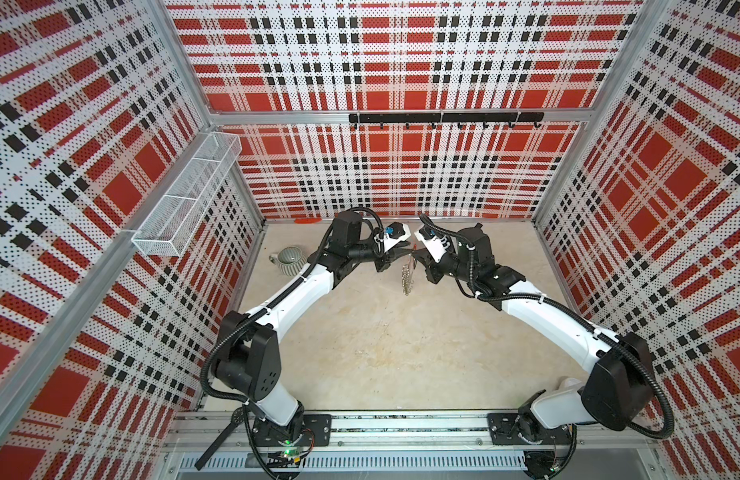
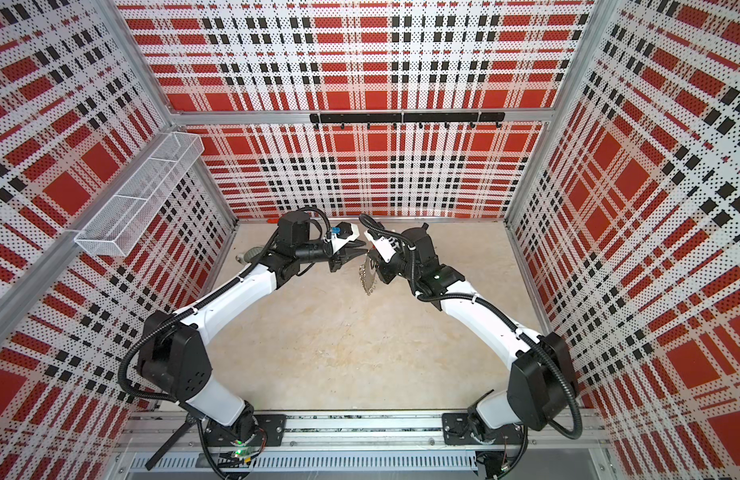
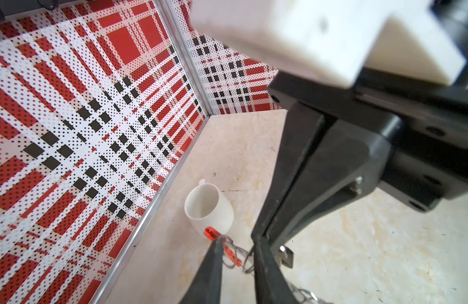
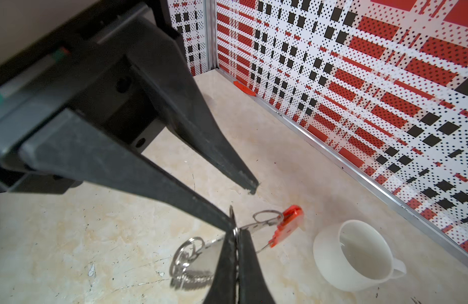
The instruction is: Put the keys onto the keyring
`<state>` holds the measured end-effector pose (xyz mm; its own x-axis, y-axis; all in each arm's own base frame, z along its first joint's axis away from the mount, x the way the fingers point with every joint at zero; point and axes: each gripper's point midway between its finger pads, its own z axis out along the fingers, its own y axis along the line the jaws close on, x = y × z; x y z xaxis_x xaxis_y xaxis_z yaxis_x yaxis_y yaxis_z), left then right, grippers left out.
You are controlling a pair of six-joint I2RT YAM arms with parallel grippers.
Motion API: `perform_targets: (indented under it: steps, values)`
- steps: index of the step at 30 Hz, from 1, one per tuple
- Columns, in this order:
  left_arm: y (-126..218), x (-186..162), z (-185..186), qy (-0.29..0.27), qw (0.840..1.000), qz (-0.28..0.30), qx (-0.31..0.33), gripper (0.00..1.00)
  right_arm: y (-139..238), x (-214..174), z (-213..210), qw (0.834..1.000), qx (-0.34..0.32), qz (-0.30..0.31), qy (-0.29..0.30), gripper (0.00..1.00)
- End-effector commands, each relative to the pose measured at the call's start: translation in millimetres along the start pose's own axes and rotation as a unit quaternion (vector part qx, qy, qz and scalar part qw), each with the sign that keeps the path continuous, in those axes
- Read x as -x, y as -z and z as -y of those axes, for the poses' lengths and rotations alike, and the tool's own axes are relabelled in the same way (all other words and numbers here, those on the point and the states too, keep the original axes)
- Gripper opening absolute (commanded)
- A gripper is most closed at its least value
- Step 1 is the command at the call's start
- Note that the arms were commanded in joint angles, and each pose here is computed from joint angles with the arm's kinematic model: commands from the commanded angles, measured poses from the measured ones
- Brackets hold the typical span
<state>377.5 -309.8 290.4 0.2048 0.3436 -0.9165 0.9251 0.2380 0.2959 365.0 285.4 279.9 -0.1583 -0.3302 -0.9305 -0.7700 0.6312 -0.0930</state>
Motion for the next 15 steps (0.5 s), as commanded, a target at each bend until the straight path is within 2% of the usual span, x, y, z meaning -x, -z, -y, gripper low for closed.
perform_targets:
  steps: [1, 15]
  values:
    - [-6.7, -5.1, 5.1, 0.0, 1.0, -0.011, -0.024, 0.23, 14.4, 28.5, -10.0, 0.999, 0.011, 0.05, 0.015, 0.0]
    - [-0.7, -11.3, 14.1, 0.0, 0.999, -0.02, -0.046, 0.24, 13.5, 33.4, -12.4, 0.998, 0.014, 0.054, 0.009, 0.0]
